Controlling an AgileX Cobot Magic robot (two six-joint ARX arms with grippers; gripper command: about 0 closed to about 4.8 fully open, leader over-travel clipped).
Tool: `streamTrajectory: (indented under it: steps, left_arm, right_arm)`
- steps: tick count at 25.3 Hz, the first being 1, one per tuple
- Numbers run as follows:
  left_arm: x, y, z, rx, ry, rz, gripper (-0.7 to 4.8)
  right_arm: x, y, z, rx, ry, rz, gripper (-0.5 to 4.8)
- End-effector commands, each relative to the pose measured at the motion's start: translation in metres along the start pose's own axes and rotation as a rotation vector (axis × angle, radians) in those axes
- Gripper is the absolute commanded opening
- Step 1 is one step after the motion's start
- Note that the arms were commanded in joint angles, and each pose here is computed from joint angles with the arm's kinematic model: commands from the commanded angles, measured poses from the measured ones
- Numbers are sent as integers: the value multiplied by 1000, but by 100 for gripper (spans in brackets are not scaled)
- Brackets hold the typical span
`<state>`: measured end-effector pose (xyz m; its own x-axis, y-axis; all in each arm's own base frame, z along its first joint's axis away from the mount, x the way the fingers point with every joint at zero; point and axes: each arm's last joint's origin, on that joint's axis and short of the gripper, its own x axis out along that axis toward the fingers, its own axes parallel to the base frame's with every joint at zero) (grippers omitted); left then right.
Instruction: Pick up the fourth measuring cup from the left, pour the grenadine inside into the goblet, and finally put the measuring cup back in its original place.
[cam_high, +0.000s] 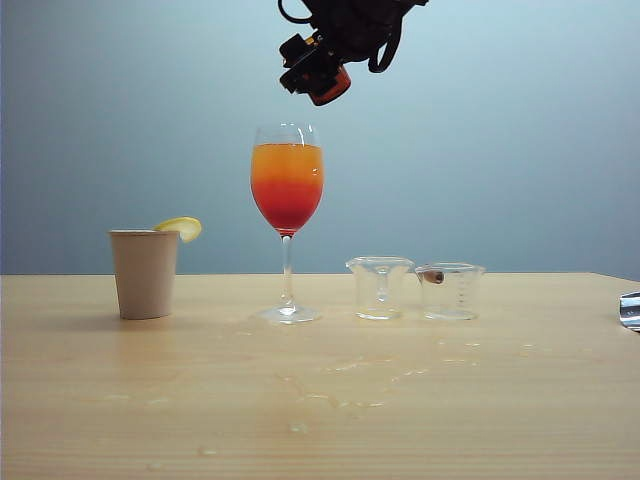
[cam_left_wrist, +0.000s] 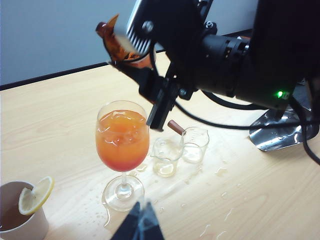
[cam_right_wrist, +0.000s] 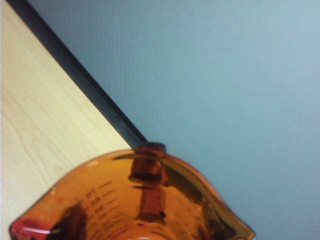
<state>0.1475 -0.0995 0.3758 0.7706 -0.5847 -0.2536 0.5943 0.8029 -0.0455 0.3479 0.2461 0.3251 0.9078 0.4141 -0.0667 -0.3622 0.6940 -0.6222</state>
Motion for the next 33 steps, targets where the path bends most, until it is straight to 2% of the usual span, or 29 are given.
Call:
streamTrajectory:
  steps: [1,7,13,20,24,28,30,33]
  left_arm:
    - [-1,0,3,5,-22,-3,-6]
    - [-1,0,3,5,-22,-3,-6]
    - [-1,0,3,5,-24,-3,-6]
    - [-1,0,5,6,-41,-4,-6]
    - [-1,0,5,7,-41,-3,-6]
    - [-1,0,5,7,-41,-4,-6]
    - [-1,0,5,7,-41,-3,-6]
    - [-1,0,5,7,-41,-3,-6]
  right_arm:
    - [-4,-16,5,102,-39,-33,144]
    - [-12,-37,5,156,-37,-67,144]
    - [-32,-71,4,212,3,-113,144]
    - [-51,-102,0,242,34,-170,143]
    - [-54,-115,-11,292,71,-192,143]
    - [-55,-127,-29,362,103,-159,142]
    - [-56,-130,-43,415,118,-151,116]
    - [-56,-126,-69,428,178,-161,112]
